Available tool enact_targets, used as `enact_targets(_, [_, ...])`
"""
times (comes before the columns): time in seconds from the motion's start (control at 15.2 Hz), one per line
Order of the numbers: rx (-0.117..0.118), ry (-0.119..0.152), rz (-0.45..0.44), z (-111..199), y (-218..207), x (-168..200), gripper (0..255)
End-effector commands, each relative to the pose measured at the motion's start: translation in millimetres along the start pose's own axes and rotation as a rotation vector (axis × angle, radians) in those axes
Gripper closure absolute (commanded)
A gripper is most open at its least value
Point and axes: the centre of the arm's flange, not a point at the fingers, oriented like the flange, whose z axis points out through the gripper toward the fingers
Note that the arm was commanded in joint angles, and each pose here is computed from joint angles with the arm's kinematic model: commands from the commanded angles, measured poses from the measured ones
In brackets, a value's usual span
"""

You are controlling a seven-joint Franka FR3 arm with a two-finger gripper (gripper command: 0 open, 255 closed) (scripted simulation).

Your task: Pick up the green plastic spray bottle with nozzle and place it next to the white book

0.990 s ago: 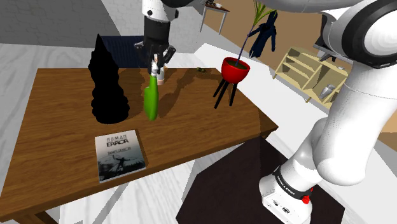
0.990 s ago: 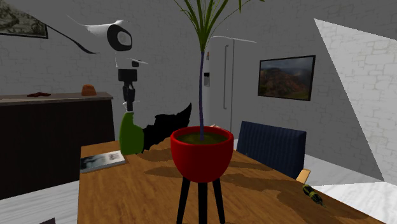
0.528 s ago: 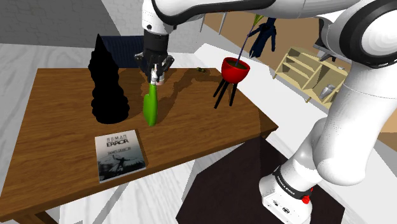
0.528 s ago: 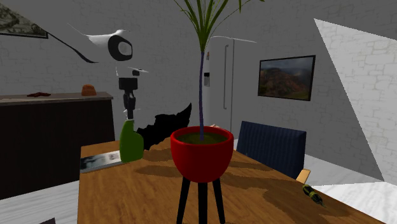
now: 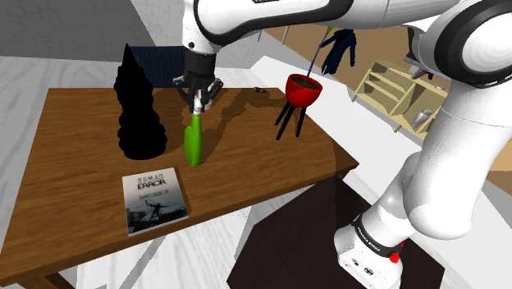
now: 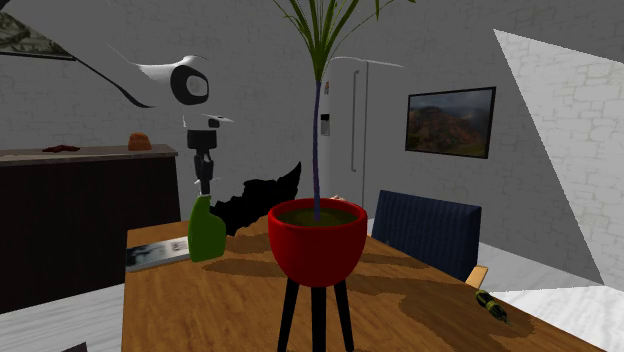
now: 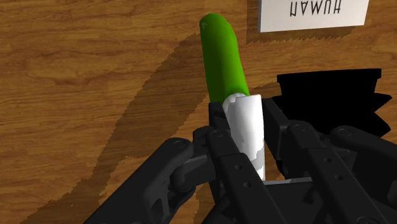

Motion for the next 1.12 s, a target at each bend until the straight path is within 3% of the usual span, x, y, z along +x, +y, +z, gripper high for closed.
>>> enact_targets(0.0, [0.0,0.0,0.0,0.0,0.0,0.0,255])
enact_targets(0.13, [0.0,0.0,0.0,0.0,0.0,0.0,255])
enact_targets(0.2, [0.0,0.0,0.0,0.0,0.0,0.0,0])
enact_targets(0.53, [0.0,0.0,0.0,0.0,0.1,0.0,0])
enact_targets(0.79, [0.0,0.0,0.0,-50.0,0.0,0.0,0])
enact_targets(1.06, [0.0,0.0,0.0,-50.0,0.0,0.0,0])
